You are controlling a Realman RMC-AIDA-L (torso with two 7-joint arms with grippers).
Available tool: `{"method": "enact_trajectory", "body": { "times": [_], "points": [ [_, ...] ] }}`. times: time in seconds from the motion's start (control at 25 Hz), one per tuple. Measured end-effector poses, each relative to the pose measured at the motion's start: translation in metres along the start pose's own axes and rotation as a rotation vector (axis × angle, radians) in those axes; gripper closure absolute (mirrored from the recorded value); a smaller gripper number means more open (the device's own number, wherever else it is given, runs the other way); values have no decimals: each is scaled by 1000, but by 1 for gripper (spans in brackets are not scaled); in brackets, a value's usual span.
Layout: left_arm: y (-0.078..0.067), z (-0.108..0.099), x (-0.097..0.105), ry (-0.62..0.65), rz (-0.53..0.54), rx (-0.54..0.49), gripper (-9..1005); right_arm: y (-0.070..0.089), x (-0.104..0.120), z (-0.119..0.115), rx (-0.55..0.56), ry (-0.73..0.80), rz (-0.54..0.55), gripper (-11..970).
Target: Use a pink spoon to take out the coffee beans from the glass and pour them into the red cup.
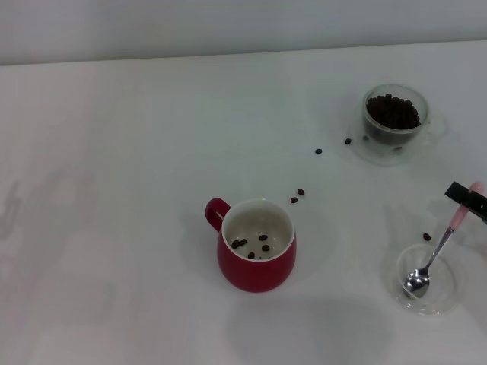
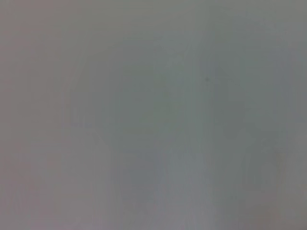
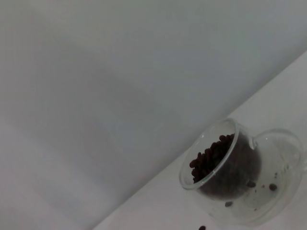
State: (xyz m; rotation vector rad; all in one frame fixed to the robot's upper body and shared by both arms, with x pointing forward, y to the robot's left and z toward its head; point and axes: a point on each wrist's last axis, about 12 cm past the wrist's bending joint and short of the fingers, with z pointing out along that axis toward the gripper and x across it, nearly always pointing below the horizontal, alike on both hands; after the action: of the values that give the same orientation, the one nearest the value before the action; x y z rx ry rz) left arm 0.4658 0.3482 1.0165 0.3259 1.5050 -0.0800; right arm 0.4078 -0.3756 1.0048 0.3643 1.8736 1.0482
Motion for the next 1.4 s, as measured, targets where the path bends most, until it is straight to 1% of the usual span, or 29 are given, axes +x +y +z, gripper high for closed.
{"method": "enact_trajectory", "body": {
  "times": [0.44,0.68,0.84,0.96,1.08,1.2,1.32,1.4],
  "points": [
    [0,5,0,3,2,1,419,-4,-1,5,28,37,7,753],
    [1,6,-1,1,1,-3,419,-5,-8,5,29,27,-8,752],
    [2,6,-1,-1,0,-10,419,-8,-23,1,45,-27,-28,751],
    [3,6,-2,-6,-3,-24,420,-10,-42,-5,64,-94,-59,744],
    [4,6,-2,-11,-9,-43,420,-14,-63,-12,107,-178,-136,723],
    [5,6,-2,-14,-14,-56,420,-17,-78,-19,150,-244,-205,707],
    [8,3,-2,-14,-23,-87,420,-21,-90,-26,206,-324,-269,693],
    [11,1,-1,-20,-36,-128,420,-23,-91,-30,245,-395,-311,684]
  ]
}}
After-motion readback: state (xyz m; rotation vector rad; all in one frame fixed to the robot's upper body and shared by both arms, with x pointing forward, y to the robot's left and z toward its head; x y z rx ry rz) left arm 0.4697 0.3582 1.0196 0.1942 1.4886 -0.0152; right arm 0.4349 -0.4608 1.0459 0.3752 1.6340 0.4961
